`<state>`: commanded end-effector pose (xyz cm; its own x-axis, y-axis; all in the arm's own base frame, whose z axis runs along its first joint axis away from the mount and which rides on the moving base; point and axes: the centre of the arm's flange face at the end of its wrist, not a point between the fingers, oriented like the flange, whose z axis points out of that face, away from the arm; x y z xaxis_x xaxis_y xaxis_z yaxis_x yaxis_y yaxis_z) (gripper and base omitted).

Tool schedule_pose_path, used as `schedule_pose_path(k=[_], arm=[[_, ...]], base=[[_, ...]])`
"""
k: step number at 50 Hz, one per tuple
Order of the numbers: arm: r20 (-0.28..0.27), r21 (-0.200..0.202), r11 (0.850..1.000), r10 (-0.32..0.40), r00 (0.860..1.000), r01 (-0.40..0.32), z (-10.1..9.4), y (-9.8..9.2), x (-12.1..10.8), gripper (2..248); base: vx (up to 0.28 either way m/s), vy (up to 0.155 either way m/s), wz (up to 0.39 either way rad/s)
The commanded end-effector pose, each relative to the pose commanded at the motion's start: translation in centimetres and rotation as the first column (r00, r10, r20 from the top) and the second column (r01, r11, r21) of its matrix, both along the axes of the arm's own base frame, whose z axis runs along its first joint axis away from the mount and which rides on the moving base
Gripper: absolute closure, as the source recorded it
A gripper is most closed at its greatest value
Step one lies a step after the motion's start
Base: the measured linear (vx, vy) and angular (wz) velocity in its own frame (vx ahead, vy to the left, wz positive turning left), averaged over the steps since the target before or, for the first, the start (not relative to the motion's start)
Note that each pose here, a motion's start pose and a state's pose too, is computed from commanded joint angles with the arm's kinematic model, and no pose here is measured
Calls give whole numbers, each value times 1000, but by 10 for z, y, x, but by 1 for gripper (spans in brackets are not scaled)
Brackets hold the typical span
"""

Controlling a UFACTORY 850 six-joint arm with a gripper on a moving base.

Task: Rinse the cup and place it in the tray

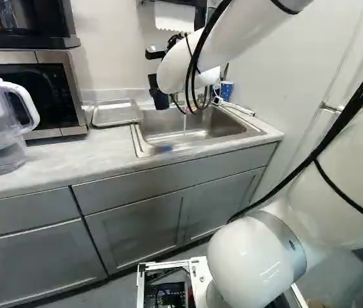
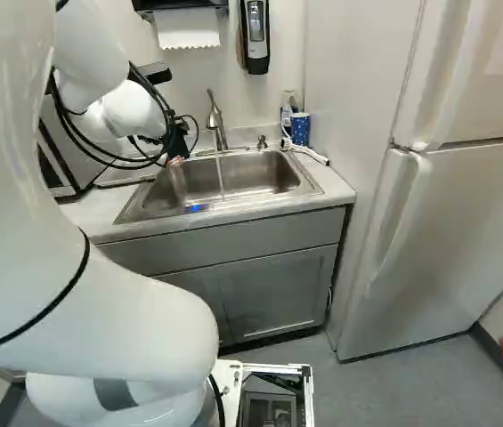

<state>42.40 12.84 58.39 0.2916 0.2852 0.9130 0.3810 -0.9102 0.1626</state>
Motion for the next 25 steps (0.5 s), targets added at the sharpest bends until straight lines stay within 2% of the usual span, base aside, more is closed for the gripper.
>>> schedule_pose_path(k=[18, 25], arm=[[51, 59, 998, -26, 998, 23, 22, -1, -2, 129], [52, 62, 998, -28, 998, 24, 22, -2, -2, 129]], base=[[0, 0, 0], [0, 0, 0]])
